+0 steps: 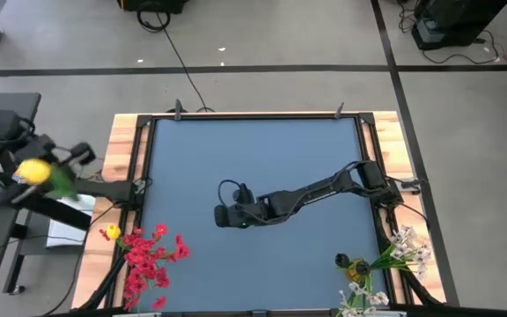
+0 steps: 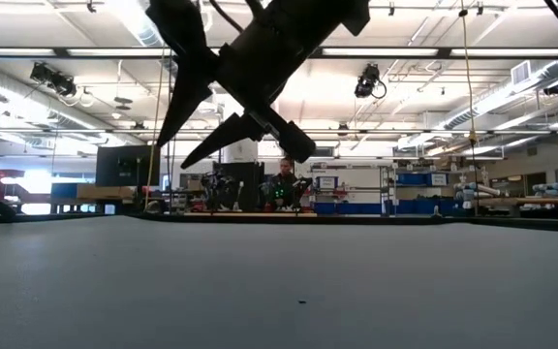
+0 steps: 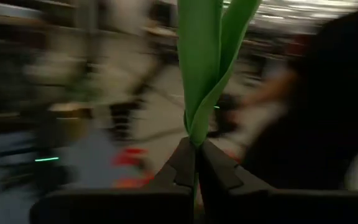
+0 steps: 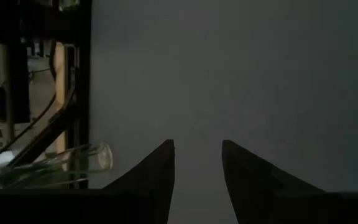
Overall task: Sort flowers into vase by color
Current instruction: Put the yellow flower into the transparent flower vase
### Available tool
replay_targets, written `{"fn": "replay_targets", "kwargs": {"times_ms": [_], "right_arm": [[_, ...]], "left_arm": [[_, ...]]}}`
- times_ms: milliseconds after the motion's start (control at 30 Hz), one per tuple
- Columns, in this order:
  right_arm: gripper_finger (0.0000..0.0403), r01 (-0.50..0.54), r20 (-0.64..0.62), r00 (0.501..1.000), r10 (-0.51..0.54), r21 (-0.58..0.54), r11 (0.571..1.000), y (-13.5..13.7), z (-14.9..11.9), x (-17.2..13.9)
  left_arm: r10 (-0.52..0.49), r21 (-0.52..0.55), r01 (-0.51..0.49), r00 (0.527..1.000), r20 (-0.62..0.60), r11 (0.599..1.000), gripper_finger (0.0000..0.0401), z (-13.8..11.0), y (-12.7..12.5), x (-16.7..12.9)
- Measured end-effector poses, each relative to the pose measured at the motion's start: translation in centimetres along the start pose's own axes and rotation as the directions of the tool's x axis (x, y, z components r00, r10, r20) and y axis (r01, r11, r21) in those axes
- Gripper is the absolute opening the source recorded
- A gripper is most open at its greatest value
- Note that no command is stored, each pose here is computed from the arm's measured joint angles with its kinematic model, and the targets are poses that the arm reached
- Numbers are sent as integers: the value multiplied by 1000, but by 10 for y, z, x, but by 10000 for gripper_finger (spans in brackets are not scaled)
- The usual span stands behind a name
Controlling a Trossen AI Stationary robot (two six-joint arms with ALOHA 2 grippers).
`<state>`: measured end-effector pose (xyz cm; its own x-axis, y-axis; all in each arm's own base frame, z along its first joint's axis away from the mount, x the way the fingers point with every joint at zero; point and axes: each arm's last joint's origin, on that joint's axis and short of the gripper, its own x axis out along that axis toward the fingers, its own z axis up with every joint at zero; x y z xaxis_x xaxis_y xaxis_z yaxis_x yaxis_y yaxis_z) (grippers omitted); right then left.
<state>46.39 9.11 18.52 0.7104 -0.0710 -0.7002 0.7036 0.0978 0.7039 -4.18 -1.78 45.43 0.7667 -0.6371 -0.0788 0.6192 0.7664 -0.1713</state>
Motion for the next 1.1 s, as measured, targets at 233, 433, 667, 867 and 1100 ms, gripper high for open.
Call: {"fn": "replay_targets", "kwargs": {"times_ms": [233, 433, 667, 867, 1100], "right_arm": [[142, -7, -20, 1000, 8, 41, 999, 0, -14, -3], [142, -11, -27, 1000, 12, 37, 999, 0, -19, -4], [142, -6, -27, 1000, 7, 35, 999, -1, -19, -4], [142, 23, -30, 999, -22, 24, 999, -3, -12, -3], [142, 34, -84, 996, -35, -5, 999, -2, 10, 2]], "left_arm": [[-296, -59, 292, 953, -66, 955, 11, -11, 7, 17], [-369, -21, 369, 924, -98, 929, 11, -28, 27, 41], [-516, -72, 512, 853, -79, 856, 11, -40, 43, 62], [-656, -46, 655, 751, -72, 755, 11, -28, 31, 50], [-659, 121, 659, 751, -45, 743, 11, -13, 24, 44]]}}
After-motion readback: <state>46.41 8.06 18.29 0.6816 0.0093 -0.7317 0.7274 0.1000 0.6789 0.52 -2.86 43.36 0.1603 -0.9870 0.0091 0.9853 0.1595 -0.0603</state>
